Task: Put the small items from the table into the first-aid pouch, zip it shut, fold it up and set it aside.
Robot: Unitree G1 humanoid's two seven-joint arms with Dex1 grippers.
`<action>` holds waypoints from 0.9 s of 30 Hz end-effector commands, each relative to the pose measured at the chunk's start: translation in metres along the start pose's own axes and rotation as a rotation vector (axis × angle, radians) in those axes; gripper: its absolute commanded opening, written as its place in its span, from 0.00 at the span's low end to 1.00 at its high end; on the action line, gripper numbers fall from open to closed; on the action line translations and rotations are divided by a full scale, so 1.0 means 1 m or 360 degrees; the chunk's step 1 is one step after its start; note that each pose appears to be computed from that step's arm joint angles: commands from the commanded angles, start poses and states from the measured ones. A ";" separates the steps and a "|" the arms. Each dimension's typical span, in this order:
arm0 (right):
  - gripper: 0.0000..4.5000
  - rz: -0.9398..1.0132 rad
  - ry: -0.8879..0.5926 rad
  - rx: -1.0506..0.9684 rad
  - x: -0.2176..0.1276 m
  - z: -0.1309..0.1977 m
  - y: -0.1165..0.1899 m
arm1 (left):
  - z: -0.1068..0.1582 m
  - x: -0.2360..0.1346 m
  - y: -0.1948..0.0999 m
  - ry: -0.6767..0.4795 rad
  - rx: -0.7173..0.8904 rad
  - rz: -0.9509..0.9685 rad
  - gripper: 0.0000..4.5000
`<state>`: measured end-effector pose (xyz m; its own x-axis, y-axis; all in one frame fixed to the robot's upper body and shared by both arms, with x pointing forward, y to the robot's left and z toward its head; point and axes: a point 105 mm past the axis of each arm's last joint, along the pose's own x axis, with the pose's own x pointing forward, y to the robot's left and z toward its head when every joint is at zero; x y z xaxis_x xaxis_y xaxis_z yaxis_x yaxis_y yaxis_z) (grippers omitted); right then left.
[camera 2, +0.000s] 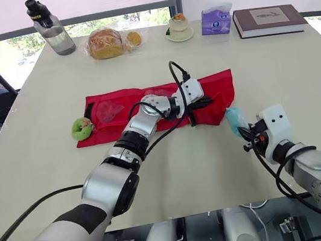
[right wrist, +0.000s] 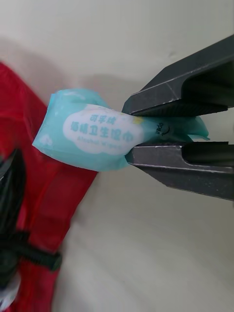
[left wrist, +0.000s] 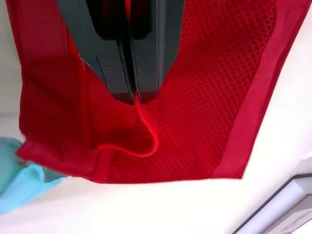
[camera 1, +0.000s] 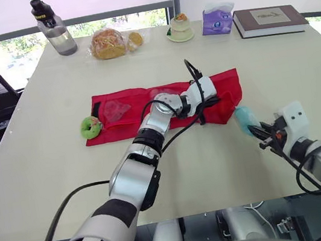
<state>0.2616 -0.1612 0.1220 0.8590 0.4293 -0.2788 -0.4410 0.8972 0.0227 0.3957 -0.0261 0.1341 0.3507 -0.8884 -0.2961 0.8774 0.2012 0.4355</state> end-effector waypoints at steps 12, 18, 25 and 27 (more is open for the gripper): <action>0.02 0.0183 -0.0054 -0.0208 -0.032 0.052 -0.007 | 0.014 0.005 -0.001 -0.0071 0.0021 -0.0011 0.00; 0.02 0.0117 0.0085 -0.0114 -0.003 0.031 -0.006 | 0.021 0.010 -0.005 -0.0103 0.0029 -0.0025 0.00; 0.02 0.0007 0.0217 -0.0111 0.024 0.010 -0.021 | 0.027 0.013 -0.012 -0.0157 0.0001 -0.0036 0.00; 0.02 -0.0044 0.0221 -0.0109 0.031 0.009 -0.025 | 0.029 0.014 -0.015 -0.0170 0.0002 -0.0048 0.00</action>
<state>0.2950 -0.1677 0.1128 0.7972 0.4059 -0.4469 -0.4609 0.8873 -0.0162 0.3835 -0.0415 0.1296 0.3159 -0.9074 -0.2772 0.8964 0.1897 0.4005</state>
